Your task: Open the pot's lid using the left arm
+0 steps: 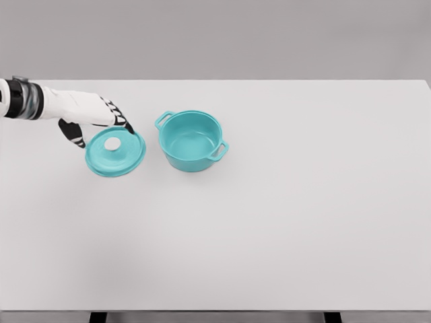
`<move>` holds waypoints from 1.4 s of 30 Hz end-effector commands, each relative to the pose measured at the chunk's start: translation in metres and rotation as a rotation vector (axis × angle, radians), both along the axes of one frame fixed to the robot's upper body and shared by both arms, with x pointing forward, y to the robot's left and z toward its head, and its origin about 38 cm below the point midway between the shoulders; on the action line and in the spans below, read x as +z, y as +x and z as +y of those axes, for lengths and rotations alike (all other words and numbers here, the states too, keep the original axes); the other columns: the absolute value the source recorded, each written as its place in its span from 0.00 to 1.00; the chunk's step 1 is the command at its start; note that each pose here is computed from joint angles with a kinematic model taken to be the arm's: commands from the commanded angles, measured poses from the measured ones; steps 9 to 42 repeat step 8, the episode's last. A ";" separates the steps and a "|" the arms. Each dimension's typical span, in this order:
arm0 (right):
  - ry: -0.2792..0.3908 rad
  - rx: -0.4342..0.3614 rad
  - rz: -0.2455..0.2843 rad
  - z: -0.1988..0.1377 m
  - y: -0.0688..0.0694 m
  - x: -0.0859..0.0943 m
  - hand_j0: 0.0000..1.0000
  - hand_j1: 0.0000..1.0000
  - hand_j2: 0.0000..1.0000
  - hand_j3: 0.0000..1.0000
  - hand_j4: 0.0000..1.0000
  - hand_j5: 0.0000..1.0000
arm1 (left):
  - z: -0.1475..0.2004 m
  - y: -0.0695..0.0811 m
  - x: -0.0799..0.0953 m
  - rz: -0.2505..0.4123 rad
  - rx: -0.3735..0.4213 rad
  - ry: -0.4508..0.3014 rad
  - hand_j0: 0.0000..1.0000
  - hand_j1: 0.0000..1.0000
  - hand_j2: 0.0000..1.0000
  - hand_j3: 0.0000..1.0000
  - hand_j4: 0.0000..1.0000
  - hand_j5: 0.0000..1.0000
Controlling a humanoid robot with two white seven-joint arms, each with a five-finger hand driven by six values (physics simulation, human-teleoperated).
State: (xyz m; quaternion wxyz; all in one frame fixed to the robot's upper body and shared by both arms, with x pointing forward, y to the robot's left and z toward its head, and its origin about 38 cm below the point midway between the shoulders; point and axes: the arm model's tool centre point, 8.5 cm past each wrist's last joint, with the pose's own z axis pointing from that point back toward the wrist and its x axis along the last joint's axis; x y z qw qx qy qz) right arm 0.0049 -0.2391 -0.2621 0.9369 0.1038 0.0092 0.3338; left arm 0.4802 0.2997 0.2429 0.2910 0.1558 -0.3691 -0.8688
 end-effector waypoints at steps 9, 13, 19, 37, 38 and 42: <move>0.000 0.000 0.000 0.000 0.000 0.000 1.00 1.00 1.00 1.00 1.00 1.00 | 0.087 0.032 -0.008 0.017 0.311 -0.005 1.00 1.00 1.00 1.00 1.00 1.00; 0.000 0.000 0.000 0.000 0.000 0.000 1.00 1.00 1.00 1.00 1.00 1.00 | 0.087 0.032 -0.008 0.017 0.311 -0.005 1.00 1.00 1.00 1.00 1.00 1.00; 0.000 0.000 0.000 0.000 0.000 0.000 1.00 1.00 1.00 1.00 1.00 1.00 | 0.087 0.032 -0.008 0.017 0.311 -0.005 1.00 1.00 1.00 1.00 1.00 1.00; 0.000 0.000 0.000 0.000 0.000 0.000 1.00 1.00 1.00 1.00 1.00 1.00 | 0.087 0.032 -0.008 0.017 0.311 -0.005 1.00 1.00 1.00 1.00 1.00 1.00; 0.000 0.000 0.000 0.000 0.000 0.000 1.00 1.00 1.00 1.00 1.00 1.00 | 0.087 0.032 -0.008 0.017 0.311 -0.005 1.00 1.00 1.00 1.00 1.00 1.00; 0.000 0.000 0.000 0.000 0.000 0.000 1.00 1.00 1.00 1.00 1.00 1.00 | 0.087 0.032 -0.008 0.017 0.311 -0.005 1.00 1.00 1.00 1.00 1.00 1.00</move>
